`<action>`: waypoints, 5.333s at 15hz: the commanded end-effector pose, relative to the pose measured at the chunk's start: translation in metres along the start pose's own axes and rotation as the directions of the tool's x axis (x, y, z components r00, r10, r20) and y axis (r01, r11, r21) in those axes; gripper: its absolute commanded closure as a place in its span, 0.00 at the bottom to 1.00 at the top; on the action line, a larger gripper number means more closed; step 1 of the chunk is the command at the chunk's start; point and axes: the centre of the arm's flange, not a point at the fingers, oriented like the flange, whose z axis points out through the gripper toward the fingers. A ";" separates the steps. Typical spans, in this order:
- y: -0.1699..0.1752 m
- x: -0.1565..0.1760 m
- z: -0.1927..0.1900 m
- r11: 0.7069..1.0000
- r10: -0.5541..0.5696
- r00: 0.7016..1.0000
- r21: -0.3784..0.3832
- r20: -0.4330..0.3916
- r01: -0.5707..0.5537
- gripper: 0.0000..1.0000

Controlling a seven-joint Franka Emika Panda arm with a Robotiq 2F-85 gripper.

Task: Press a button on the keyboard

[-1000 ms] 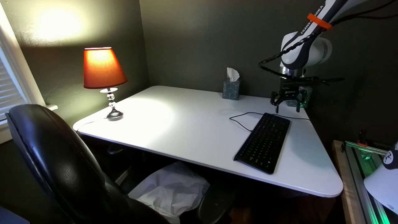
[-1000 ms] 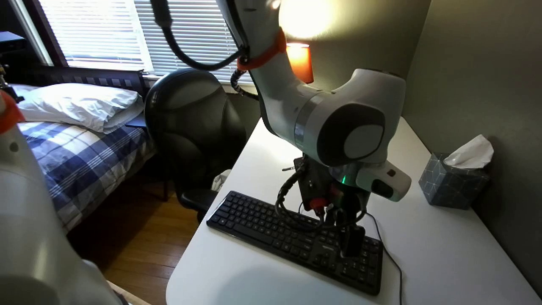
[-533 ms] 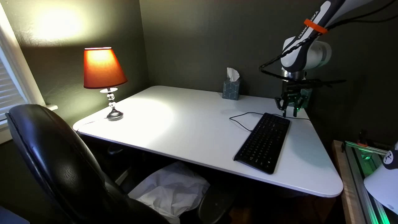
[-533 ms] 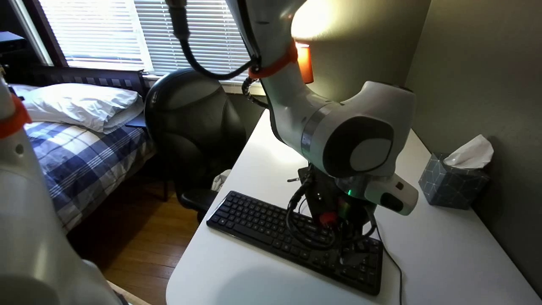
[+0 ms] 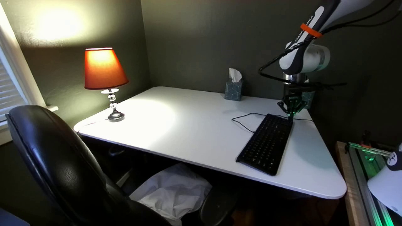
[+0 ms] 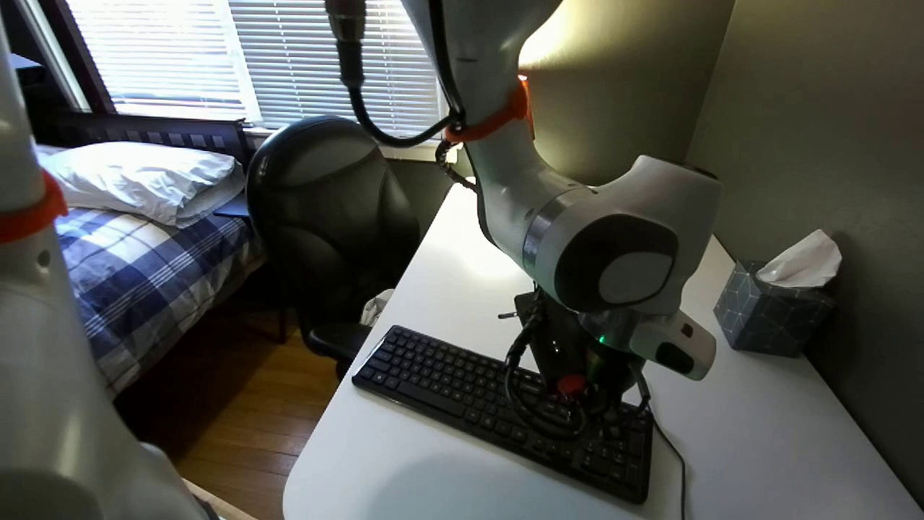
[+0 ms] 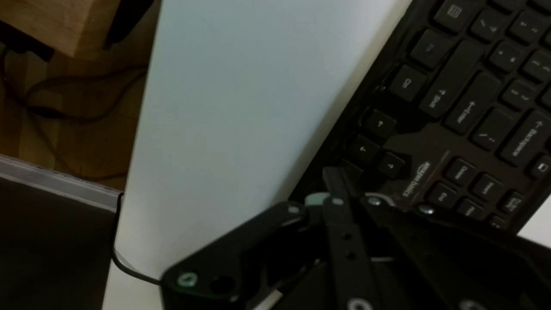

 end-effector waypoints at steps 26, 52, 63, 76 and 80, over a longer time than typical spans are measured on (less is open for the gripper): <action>-0.022 0.029 0.039 1.000 0.030 0.988 -0.008 0.151 -0.029 1.00; -0.021 0.035 0.043 0.999 0.036 0.984 -0.019 0.176 -0.033 1.00; -0.011 0.028 0.034 0.999 0.035 0.986 0.001 0.161 -0.035 1.00; -0.003 0.021 0.022 1.000 0.010 0.987 0.018 0.158 -0.013 0.71; 0.002 0.017 0.015 1.000 -0.002 0.989 0.029 0.148 -0.002 0.47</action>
